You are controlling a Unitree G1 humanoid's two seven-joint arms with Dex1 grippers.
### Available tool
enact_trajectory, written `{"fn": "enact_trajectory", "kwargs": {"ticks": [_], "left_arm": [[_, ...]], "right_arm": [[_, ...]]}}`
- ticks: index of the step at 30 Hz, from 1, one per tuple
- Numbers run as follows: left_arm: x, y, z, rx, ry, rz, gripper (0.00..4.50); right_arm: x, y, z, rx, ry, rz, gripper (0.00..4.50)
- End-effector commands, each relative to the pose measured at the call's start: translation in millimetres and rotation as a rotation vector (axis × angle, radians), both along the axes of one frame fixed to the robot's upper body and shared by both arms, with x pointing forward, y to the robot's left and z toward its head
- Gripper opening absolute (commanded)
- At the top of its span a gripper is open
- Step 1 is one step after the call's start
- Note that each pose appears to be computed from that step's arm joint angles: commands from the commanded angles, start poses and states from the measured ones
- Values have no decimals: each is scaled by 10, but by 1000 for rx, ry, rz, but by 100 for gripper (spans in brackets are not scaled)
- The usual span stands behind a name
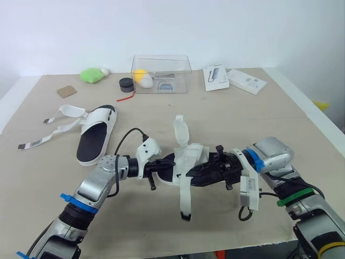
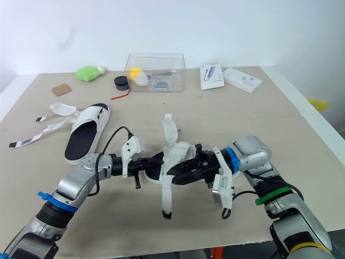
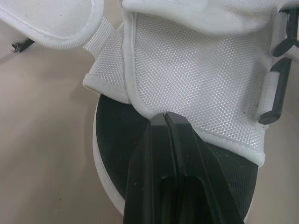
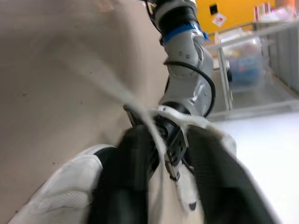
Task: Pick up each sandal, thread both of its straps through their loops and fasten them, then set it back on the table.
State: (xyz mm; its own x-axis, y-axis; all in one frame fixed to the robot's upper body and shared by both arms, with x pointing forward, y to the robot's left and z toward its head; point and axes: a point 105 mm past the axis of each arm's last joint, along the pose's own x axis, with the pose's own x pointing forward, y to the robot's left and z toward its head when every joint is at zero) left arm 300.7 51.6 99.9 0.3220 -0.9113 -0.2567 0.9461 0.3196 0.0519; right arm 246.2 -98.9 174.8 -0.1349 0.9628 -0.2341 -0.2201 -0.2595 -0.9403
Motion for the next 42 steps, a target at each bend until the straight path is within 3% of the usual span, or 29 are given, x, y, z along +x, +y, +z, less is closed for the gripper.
{"fn": "enact_trajectory", "kwargs": {"ticks": [1,4,6,10,14,16,25,40,42], "left_arm": [[-32,51,-194,51,57,23,0],[-50,52,-203,51,61,21,0],[-59,50,-215,50,68,18,0],[-60,34,-226,51,73,11,0],[-46,15,-219,50,74,4,0],[-42,9,-216,50,73,2,0],[-62,5,-221,48,77,0,0],[-60,0,-212,46,79,2,0],[-65,0,-217,46,81,2,0]], "right_arm": [[22,-108,234,70,64,-92,341],[68,-202,252,68,245,-218,446],[52,-284,197,31,393,-304,446],[-22,-370,155,43,875,-463,446],[-248,-424,10,-82,1331,-551,446],[-333,-410,-53,-124,1449,-591,446],[-523,-169,-508,-219,1551,-794,446],[-390,205,-657,-186,1611,-943,446],[-388,216,-650,-190,1611,-951,393]]}}
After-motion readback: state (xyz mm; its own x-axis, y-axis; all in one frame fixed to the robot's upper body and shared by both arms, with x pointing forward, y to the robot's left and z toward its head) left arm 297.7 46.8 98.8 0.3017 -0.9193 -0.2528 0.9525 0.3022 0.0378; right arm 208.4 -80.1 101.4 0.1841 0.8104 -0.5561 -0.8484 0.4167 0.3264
